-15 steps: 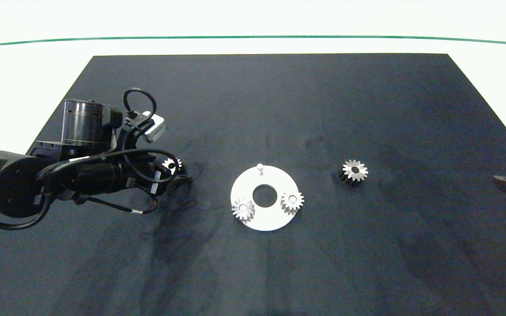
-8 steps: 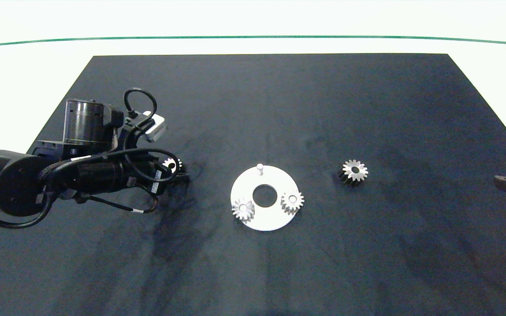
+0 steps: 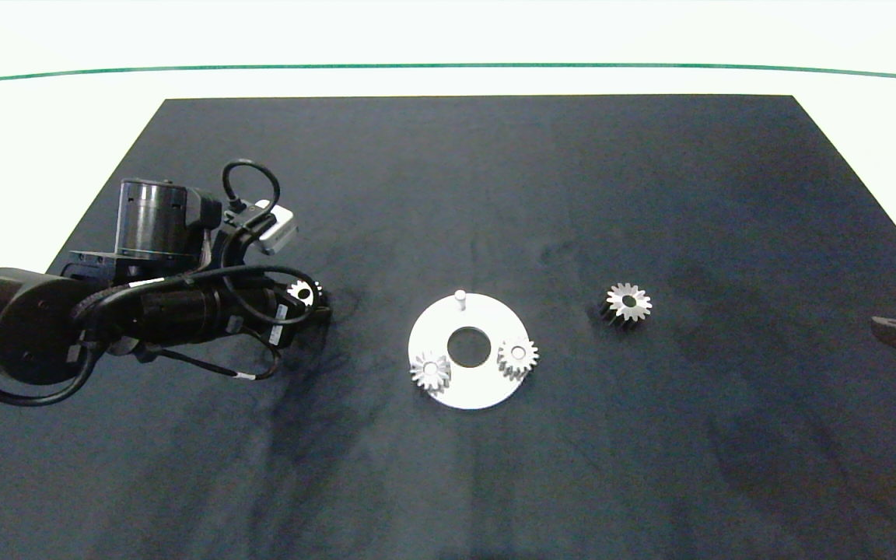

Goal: Remove an incorrectly installed larger gear and replace it with the correct smaller gear

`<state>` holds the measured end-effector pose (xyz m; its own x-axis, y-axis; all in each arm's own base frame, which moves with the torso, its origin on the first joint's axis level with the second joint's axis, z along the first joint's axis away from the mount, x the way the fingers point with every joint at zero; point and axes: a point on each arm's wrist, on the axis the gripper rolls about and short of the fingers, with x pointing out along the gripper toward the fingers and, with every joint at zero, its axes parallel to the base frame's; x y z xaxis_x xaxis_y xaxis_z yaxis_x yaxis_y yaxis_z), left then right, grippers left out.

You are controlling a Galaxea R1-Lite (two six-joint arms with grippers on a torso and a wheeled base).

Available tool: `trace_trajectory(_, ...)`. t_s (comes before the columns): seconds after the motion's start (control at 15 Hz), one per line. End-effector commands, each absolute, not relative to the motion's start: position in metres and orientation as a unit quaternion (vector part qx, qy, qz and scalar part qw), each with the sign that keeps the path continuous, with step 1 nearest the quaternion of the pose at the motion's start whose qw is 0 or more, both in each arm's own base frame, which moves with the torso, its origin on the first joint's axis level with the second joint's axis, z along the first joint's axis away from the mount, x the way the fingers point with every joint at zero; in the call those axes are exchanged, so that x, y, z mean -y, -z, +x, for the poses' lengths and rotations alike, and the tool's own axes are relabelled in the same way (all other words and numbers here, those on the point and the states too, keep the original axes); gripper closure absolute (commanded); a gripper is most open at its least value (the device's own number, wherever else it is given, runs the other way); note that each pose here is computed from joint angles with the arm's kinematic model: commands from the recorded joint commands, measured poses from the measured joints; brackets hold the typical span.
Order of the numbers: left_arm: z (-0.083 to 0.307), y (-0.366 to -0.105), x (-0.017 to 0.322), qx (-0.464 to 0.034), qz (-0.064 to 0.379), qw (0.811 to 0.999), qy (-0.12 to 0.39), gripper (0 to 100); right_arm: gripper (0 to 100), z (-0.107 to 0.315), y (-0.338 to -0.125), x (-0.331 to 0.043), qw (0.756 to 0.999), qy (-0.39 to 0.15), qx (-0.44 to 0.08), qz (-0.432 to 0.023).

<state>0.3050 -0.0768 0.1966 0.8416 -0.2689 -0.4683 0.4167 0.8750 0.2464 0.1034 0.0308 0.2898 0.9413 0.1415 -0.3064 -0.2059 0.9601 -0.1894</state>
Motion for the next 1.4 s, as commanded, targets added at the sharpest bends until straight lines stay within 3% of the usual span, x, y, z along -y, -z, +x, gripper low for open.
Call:
trace_trajectory(0.07,0.3056,-0.1976,0.0769,-0.212,0.172,0.945,0.182,41,0,0.1040,-0.2892,-0.0309,0.979,-0.088,-0.149,-0.111)
trace_trajectory(1.07,0.3073,-0.1934,0.0778,-0.217,0.173,0.943,0.183,71,0,0.1036,-0.2877,-0.0289,0.979,-0.088,-0.150,-0.107)
trace_trajectory(1.4,0.3032,-0.1939,0.0783,-0.220,0.174,0.942,0.186,75,0,0.1038,-0.2868,-0.0287,0.979,-0.087,-0.152,-0.107)
